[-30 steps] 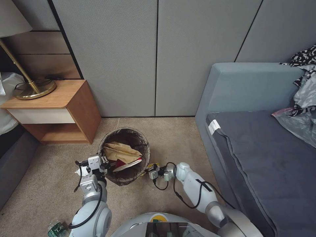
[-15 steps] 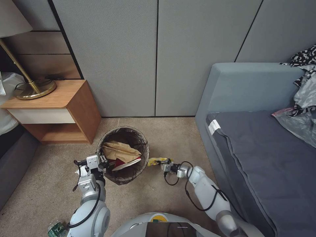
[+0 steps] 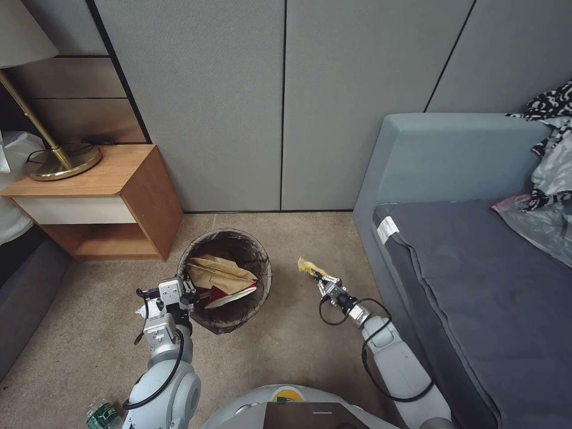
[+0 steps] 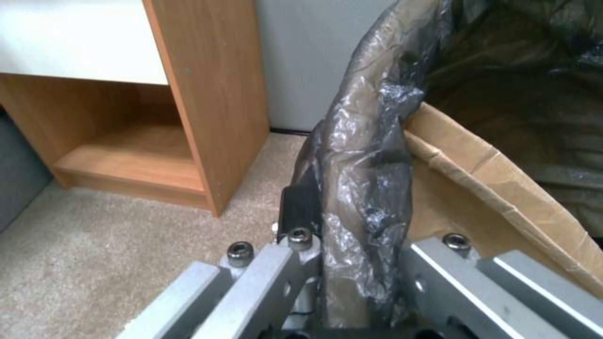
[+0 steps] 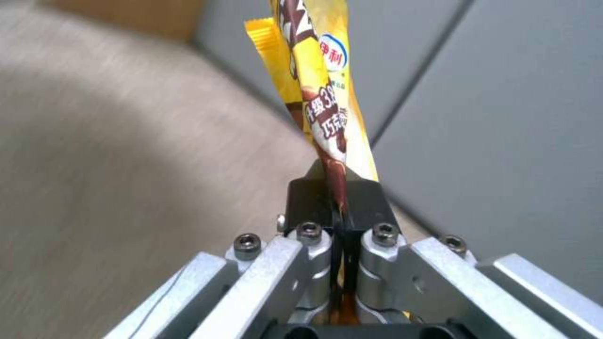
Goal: Pick up the trash bin, then pick up the garbage from the floor and place it into the trash bin.
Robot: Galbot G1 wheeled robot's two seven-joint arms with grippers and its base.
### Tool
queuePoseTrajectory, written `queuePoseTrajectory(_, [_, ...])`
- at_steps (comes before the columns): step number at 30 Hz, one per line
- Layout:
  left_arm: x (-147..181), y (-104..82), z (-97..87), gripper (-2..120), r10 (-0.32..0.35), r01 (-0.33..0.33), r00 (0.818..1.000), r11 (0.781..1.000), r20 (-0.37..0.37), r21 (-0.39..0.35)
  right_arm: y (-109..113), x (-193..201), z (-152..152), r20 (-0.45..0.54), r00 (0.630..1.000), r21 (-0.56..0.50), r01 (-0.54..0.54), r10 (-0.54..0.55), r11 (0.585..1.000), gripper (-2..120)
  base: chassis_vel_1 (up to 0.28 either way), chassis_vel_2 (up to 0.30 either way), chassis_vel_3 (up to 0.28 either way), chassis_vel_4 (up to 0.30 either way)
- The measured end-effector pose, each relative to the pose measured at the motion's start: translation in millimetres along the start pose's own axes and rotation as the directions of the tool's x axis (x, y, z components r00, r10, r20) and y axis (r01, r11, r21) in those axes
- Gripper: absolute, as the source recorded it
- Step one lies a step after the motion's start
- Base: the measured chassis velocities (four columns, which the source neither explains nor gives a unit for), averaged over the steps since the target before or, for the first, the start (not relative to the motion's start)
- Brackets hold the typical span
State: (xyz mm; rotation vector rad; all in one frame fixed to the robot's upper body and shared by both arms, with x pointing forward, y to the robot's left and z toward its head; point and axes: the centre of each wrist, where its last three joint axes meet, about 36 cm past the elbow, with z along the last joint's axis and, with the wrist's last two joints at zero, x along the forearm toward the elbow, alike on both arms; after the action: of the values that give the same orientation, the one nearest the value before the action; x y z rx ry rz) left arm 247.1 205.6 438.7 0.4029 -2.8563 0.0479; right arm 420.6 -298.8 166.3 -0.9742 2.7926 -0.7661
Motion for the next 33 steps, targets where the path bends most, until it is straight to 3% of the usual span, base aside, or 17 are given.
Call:
queuePoseTrajectory(13, [-1,0.2,1.9,0,0.003,-0.003,1.000,1.000,-0.005,-0.002,-6,2,-33,0.086,0.985,-0.082,-0.144,0.151,0.986,0,0.000,0.000,0.000,0.000])
queuePoseTrajectory(14, [-1,-0.3,2.2,0,0.004,-0.004,1.000,1.000,-0.006,-0.002,-8,1,-42,0.107,0.978,-0.097,-0.166,0.176,0.981,0,0.000,0.000,0.000,0.000])
queuePoseTrajectory(16, [-2,-2.5,4.7,0,0.011,-0.011,1.000,1.000,-0.011,-0.004,-13,1,-88,0.201,0.943,-0.180,-0.231,0.265,0.956,0,0.000,0.000,0.000,0.000])
queuePoseTrajectory(21, [-2,-3.4,7.1,0,0.014,-0.015,1.000,1.000,-0.017,-0.009,-11,4,-129,0.278,0.919,-0.210,-0.226,0.279,0.951,0,0.000,0.000,0.000,0.000])
queuePoseTrajectory(23, [-1,-5.0,8.5,0,0.020,-0.021,1.000,1.000,-0.020,-0.012,-11,5,-168,0.363,0.893,-0.206,-0.200,0.265,0.958,0,0.000,0.000,0.000,0.000])
queuePoseTrajectory(24, [-1,-5.0,8.5,0,0.020,-0.021,1.000,1.000,-0.020,-0.012,-11,5,-168,0.363,0.893,-0.206,-0.200,0.265,0.958,0,0.000,0.000,0.000,0.000])
queuePoseTrajectory(26, [1,-7.0,9.3,0,0.027,-0.028,0.999,1.000,-0.022,-0.015,-12,3,-201,0.434,0.869,-0.199,-0.163,0.236,0.966,0,0.000,0.000,0.000,0.000])
queuePoseTrajectory(33, [2,-9.3,9.2,0,0.035,-0.035,0.999,0.999,-0.021,-0.017,5,-7,-258,0.513,0.847,-0.232,-0.020,0.140,0.973,0,0.000,0.000,0.000,0.000])
